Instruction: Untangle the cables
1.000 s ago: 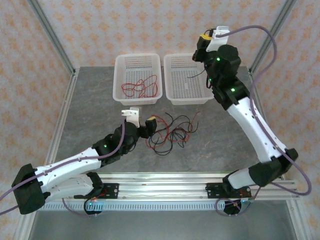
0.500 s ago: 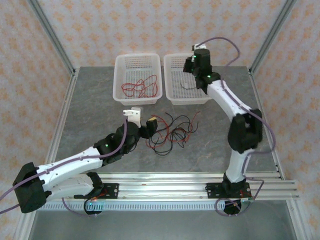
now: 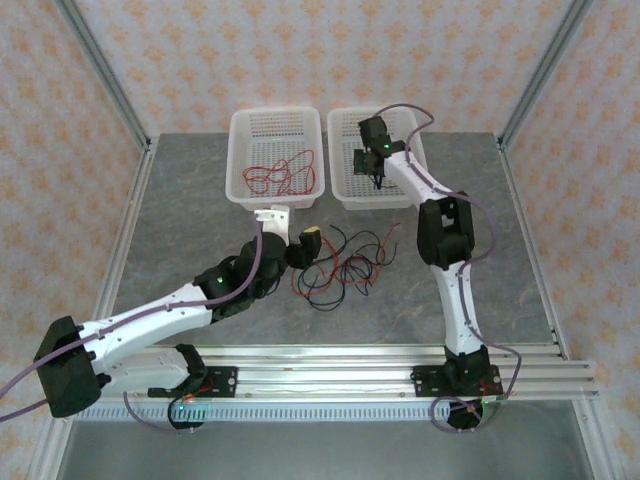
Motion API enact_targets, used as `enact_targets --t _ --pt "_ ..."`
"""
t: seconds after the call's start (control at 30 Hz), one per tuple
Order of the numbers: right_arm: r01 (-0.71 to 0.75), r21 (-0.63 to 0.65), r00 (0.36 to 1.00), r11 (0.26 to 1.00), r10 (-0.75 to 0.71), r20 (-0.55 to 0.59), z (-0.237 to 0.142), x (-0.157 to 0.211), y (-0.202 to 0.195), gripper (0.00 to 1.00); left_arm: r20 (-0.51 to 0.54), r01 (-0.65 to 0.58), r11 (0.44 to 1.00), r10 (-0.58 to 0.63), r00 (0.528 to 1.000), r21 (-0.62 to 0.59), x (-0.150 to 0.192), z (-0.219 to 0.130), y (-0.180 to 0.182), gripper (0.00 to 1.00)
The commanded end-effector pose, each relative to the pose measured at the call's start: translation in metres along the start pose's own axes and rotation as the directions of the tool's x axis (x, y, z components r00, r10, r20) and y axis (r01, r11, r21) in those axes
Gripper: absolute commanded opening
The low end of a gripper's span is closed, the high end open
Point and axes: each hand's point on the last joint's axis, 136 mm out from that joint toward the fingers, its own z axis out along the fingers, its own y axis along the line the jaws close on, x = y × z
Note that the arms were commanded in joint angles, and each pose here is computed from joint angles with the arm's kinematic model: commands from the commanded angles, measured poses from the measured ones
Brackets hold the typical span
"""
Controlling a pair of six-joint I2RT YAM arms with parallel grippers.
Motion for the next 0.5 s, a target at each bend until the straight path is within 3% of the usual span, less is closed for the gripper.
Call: enact_targets --t 0.0,0.13,0.47 --pt "-0.028 -0.002 1.0 1.0 0.028 -0.004 -0.012 -0.008 0.0 0.21 -0.003 -0.007 0.999 0.007 1.0 -0.032 -0.007 0.0 0.001 0.71" --pt "-0.044 -0.008 0.999 0.999 0.044 0.007 -0.024 -0.014 0.001 0.34 -0.028 -0.007 0.999 0.005 1.0 -0.05 -0.003 0.004 0.001 0.71" --pt "-0.089 -0.006 0.995 0.996 0.09 0.052 -0.089 -0.033 -0.004 0.47 -0.16 0.009 0.993 -0.028 0.987 -0.115 0.027 0.021 0.003 0.7"
